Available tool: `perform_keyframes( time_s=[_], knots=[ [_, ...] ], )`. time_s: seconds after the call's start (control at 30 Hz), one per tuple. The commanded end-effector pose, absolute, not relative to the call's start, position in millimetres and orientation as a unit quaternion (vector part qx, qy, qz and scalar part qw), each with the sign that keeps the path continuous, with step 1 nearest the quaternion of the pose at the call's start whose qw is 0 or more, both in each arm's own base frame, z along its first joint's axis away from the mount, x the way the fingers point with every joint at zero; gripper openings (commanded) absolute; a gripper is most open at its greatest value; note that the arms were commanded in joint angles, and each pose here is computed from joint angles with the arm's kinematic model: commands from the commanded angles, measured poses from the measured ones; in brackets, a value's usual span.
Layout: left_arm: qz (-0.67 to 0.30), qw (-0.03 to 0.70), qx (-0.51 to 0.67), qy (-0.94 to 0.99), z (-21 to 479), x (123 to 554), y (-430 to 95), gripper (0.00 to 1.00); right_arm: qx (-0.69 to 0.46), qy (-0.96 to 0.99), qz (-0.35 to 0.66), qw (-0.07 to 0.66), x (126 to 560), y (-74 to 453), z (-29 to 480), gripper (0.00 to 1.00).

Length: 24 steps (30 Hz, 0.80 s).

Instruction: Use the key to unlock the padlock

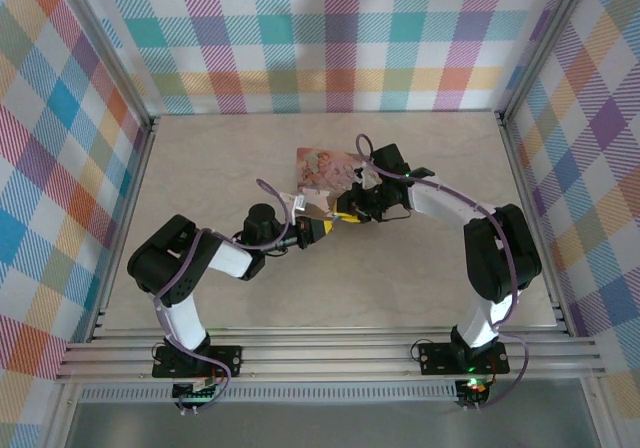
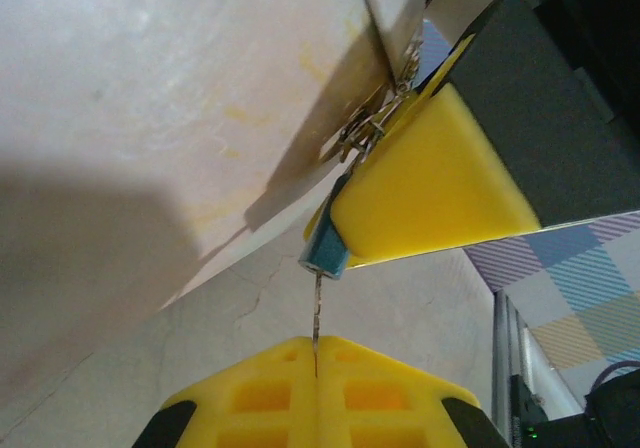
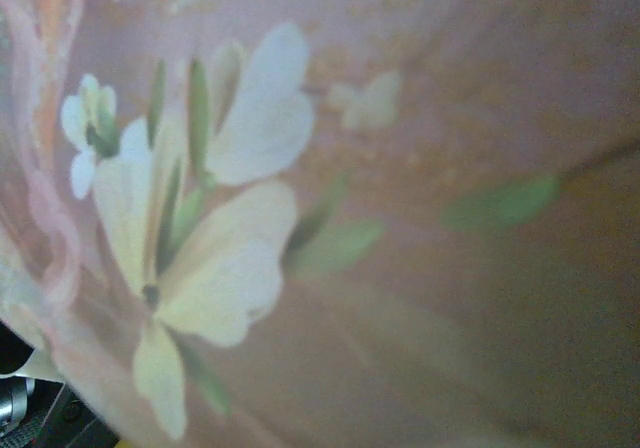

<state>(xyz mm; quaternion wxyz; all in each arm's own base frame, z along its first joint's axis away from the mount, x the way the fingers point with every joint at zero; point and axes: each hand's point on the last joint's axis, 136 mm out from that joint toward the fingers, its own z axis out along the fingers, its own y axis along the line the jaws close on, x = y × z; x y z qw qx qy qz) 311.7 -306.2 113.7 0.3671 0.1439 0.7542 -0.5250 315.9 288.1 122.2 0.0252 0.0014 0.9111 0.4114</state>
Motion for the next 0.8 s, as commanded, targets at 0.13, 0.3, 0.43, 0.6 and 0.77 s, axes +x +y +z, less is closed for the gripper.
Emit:
perform_keyframes(
  time_s=[0.13,0.3,0.43,0.6,0.77],
  knots=[
    [-0.480,0.536,0.197,0.666,168.4,327.8,-321.9,0.00,-0.040,0.869,0.461,-0.174,228.3,317.0,117.8,0.00],
    [-0.476,0.538,0.206,0.665,168.3,319.6,-317.6,0.00,-0.037,0.858,0.474,-0.194,224.3,319.5,115.0,0.00],
    [-0.466,0.550,0.213,0.660,181.5,315.1,-311.0,0.00,-0.039,0.862,0.467,-0.194,224.3,318.1,119.1,0.00],
    [-0.451,0.540,0.224,0.675,192.8,312.8,-305.0,0.00,-0.039,0.899,0.402,-0.169,231.0,304.5,110.6,0.00],
    [-0.444,0.520,0.222,0.695,192.2,313.3,-290.8,0.00,-0.034,0.918,0.367,-0.146,240.6,298.2,102.4,0.00]
  ],
)
